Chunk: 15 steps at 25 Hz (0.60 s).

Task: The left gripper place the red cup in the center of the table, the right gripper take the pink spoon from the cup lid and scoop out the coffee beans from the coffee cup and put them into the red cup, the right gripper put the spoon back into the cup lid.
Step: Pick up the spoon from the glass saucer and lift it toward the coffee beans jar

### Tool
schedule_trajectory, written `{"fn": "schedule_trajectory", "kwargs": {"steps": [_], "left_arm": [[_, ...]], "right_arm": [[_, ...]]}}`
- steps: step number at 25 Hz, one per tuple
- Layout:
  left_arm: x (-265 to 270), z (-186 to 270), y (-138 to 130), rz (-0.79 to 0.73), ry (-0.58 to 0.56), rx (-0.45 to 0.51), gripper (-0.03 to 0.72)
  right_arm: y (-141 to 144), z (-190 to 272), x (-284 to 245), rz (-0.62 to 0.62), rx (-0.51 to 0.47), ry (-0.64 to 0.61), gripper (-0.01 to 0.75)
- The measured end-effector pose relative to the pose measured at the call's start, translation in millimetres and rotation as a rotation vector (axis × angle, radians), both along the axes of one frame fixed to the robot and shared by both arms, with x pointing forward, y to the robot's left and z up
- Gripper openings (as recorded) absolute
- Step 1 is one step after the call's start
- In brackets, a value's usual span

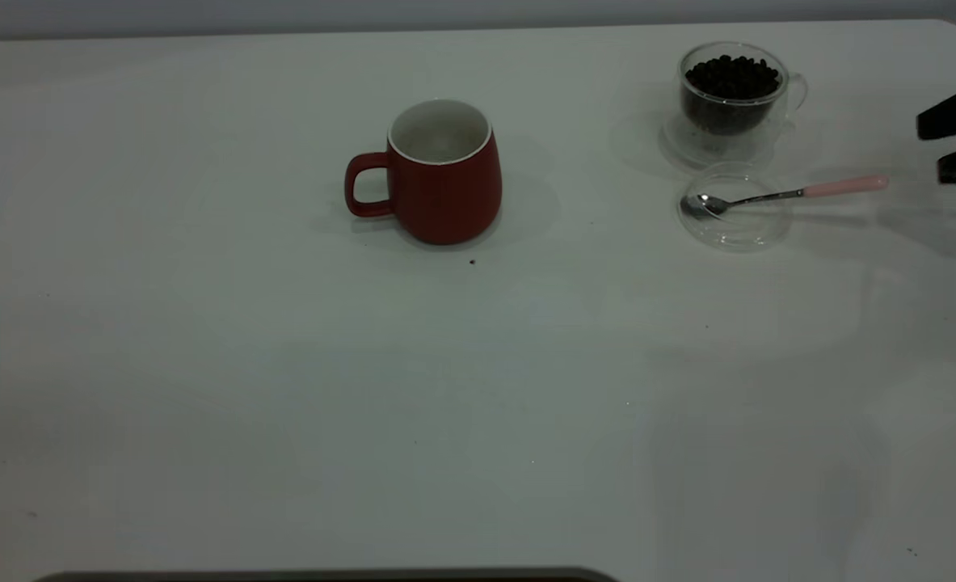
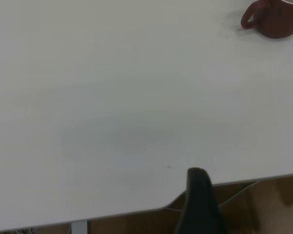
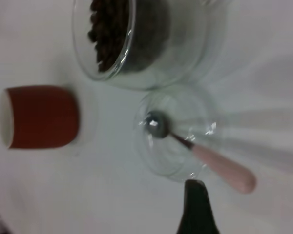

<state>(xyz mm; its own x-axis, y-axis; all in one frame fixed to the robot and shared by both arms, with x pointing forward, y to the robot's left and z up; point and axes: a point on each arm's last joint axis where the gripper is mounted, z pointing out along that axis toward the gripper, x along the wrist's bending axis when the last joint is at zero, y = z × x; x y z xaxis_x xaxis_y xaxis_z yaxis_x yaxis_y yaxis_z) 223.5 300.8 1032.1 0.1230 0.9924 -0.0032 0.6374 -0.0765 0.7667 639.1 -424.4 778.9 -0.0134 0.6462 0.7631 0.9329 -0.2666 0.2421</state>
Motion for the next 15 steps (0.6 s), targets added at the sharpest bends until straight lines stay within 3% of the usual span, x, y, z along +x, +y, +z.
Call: {"fn": "schedule_trajectory", "kwargs": {"steps": [9,15], "left_arm": [[0.0,0.0,0.0,0.0,0.0,0.0,0.587],[0.0,0.0,0.0,0.0,0.0,0.0,0.587]], "right_arm": [[12.6,-22.4,3.9,0.004,0.065,0.004,0.583],[40.2,-34.6,7.1,0.066,0.086,0.01,0.583]]}}
